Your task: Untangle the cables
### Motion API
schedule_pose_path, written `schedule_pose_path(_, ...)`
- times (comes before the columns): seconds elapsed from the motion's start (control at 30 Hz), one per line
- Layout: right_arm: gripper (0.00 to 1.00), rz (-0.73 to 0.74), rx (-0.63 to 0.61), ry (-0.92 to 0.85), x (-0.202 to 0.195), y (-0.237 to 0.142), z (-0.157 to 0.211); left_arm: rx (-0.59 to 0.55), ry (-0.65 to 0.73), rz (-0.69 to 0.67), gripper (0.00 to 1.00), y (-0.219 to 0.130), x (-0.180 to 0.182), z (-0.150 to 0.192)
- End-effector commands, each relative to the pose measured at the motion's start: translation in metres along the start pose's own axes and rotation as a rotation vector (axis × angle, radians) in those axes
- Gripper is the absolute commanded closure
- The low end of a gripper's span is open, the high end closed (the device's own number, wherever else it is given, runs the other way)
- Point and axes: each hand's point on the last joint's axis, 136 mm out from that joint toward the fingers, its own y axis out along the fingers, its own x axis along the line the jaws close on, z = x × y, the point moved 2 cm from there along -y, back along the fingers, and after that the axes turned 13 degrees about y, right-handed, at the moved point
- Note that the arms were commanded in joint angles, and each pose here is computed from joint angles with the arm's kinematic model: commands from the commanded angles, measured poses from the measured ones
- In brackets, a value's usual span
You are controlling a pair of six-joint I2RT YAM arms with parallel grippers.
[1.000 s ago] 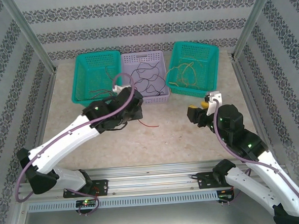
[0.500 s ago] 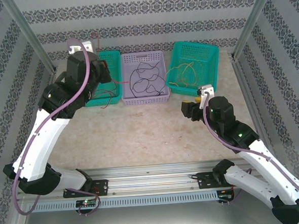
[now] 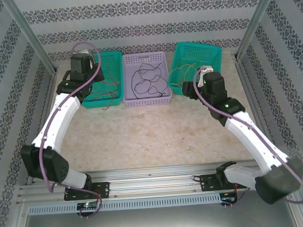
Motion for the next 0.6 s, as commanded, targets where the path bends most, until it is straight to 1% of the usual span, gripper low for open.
schedule_pose_path(0.0, 0.41, -0.022, -0.022, 0.068, 0.005, 0.025, -0.025, -0.063, -0.053, 0.076, 1.0, 0.027, 0.002, -0.012)
schedule_pose_path(0.1, 0.42, -0.001, 0.036, 0.079, 0.001, 0.063, -0.026, -0.012, -0.046, 0.05, 1.0, 0.057, 0.006, 0.004)
schedule_pose_path(0.17, 0.44, 0.005, 0.105, 0.078, 0.0, 0.088, -0.016, 0.024, -0.048, 0.023, 1.0, 0.073, 0.012, 0.017)
schedule_pose_path(0.23, 0.48, 0.004, 0.177, 0.074, -0.001, 0.106, -0.001, 0.065, -0.077, 0.032, 1.0, 0.087, 0.017, 0.032)
schedule_pose_path(0.37, 0.47, -0.036, 0.244, 0.079, 0.002, 0.128, 0.024, 0.134, -0.094, 0.008, 1.0, 0.107, 0.029, 0.062)
schedule_pose_path(0.47, 0.47, -0.056, 0.298, 0.025, 0.016, 0.137, 0.043, 0.168, -0.105, 0.003, 1.0, 0.119, 0.034, 0.079)
schedule_pose_path(0.57, 0.47, -0.057, 0.312, 0.024, 0.021, 0.146, 0.05, 0.195, -0.117, 0.016, 0.99, 0.129, 0.034, 0.089)
